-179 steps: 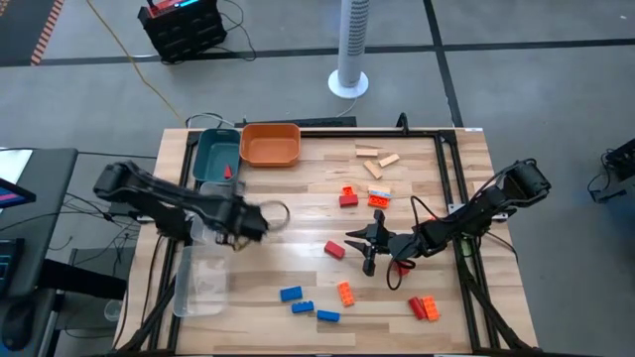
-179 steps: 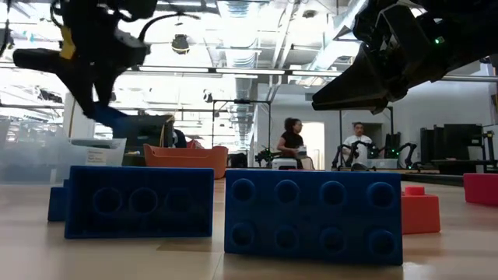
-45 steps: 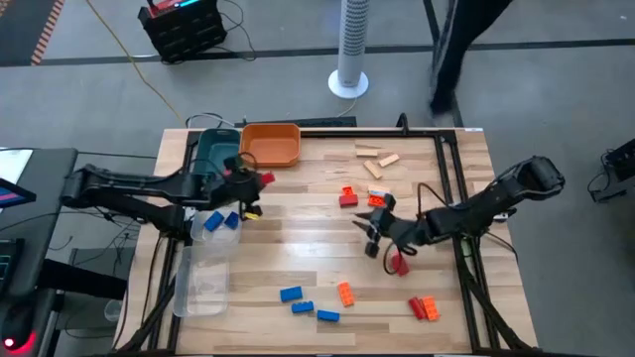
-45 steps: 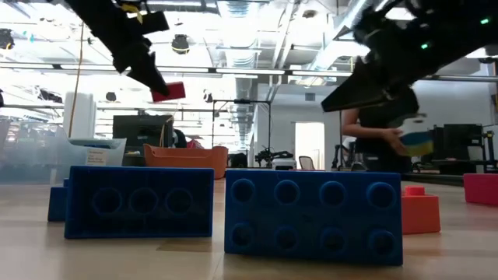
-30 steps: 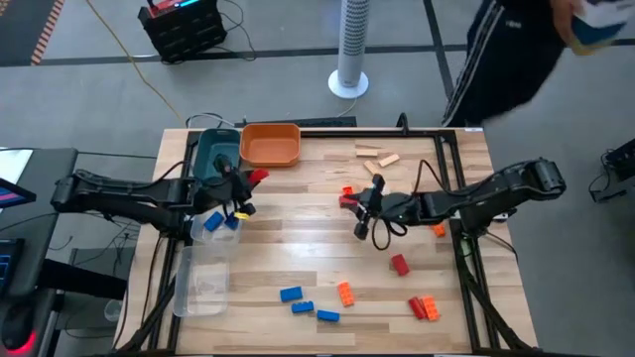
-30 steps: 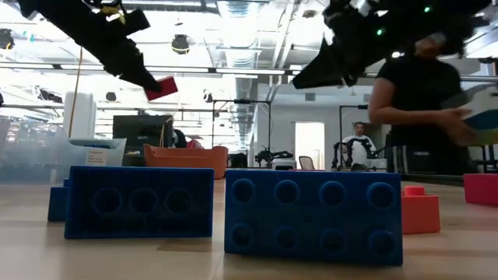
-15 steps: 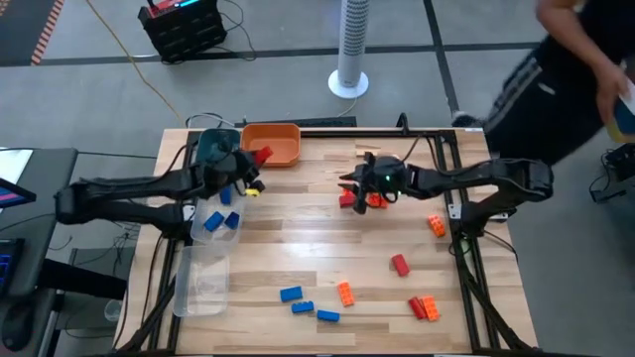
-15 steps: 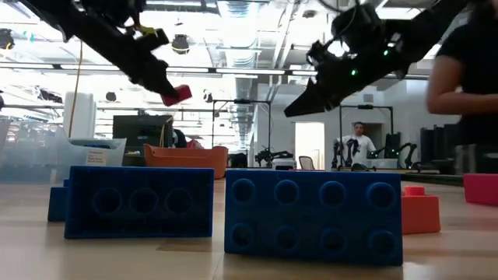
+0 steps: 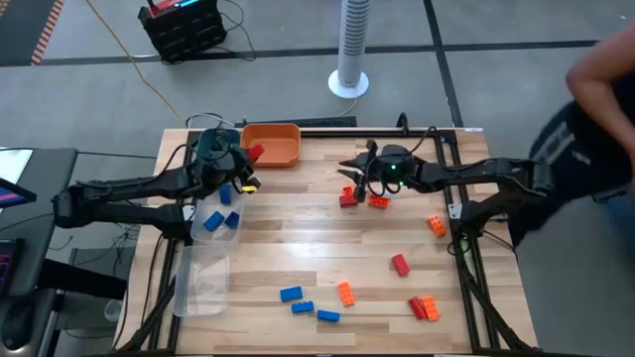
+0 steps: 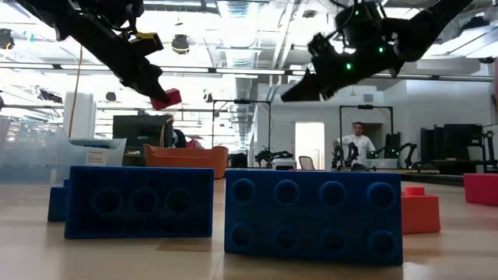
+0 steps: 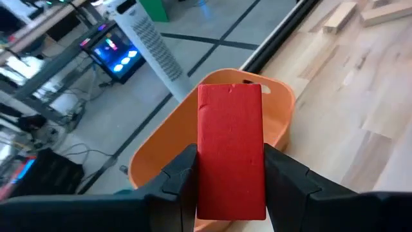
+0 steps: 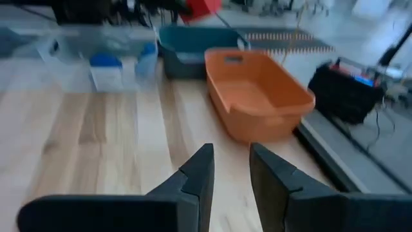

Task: Sort blocks
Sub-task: Put the wooden red block into the blue bin

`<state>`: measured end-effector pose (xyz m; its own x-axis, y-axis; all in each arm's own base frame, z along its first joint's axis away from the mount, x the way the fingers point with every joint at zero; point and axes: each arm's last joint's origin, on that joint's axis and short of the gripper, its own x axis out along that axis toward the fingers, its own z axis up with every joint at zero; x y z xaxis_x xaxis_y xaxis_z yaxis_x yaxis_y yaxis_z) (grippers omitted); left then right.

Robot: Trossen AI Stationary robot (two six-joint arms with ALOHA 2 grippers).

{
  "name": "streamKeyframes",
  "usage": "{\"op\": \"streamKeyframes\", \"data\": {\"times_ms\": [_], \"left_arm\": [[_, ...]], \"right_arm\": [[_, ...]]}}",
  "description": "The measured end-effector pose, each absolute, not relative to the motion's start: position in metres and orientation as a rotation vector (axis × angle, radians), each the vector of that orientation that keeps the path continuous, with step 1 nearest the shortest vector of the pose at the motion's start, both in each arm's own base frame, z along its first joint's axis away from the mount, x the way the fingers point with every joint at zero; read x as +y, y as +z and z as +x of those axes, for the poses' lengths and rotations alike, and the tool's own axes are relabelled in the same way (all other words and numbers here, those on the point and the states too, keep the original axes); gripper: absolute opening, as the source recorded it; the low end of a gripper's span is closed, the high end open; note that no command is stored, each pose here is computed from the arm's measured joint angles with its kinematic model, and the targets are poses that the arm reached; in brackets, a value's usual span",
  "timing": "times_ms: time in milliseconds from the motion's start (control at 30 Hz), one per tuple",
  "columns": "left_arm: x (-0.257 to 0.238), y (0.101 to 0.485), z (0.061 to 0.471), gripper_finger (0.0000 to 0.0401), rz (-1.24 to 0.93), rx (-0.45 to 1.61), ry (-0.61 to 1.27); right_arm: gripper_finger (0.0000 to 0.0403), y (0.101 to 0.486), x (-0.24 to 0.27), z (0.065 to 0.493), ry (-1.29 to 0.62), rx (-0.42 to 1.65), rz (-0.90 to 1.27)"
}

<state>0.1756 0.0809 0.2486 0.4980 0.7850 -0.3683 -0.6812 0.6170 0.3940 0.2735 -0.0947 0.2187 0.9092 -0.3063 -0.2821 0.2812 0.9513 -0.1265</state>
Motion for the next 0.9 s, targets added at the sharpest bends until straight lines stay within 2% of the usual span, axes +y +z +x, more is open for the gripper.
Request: {"op": "streamKeyframes", "data": {"times_ms": [300, 900], "left_arm": [[0.079, 0.233, 0.168, 0.0124, 0.258, 0.573, 0.992], [0.066, 0.239, 0.141, 0.0124, 0.171, 0.479, 0.992]], "right_arm": [[0.0108, 0.258, -0.1, 0.288, -0.308, 0.192, -0.181], [0.0108, 0.247, -0.065, 0.295, -0.199, 0.291, -0.066]]}}
